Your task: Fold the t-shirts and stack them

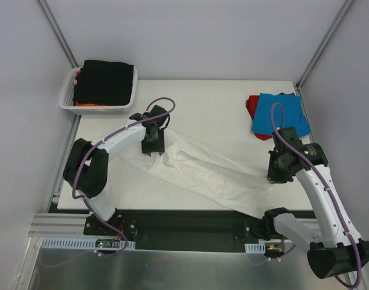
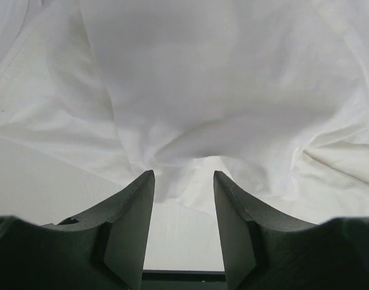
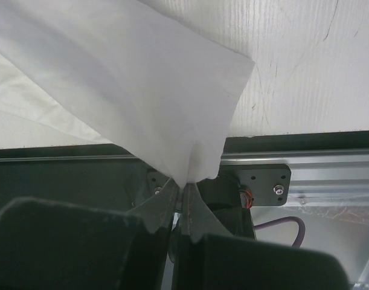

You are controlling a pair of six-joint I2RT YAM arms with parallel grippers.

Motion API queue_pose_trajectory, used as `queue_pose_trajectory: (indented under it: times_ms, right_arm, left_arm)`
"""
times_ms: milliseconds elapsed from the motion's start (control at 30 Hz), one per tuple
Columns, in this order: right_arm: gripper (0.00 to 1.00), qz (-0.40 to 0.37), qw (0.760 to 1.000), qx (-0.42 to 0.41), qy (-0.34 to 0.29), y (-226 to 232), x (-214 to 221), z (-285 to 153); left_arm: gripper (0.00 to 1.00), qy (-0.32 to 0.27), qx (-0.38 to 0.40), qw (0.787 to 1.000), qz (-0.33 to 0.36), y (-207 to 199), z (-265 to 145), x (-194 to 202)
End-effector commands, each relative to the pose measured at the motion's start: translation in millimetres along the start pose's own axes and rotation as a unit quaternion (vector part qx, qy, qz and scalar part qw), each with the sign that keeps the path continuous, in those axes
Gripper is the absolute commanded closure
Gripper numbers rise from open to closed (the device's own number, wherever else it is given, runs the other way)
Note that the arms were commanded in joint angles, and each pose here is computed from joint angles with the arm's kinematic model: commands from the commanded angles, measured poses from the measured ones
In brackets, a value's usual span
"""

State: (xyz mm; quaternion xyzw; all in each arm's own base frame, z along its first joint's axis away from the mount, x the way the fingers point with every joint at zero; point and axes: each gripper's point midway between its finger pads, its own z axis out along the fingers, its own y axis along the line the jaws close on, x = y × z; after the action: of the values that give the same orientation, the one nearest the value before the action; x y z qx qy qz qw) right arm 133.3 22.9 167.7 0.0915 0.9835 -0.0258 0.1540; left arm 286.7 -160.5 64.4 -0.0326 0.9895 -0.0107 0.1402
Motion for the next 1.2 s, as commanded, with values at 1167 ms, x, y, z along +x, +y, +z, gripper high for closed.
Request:
queue_pose_trajectory:
  times_ms: [1167]
  right_arm:
    - [0.99,0.009,1.000,-0.007,-0.002,2.8,0.3,-2.8]
  left_arm:
    - [0.85,0.006,-0.032,0.998,0.060,4.1,-10.8,12.9]
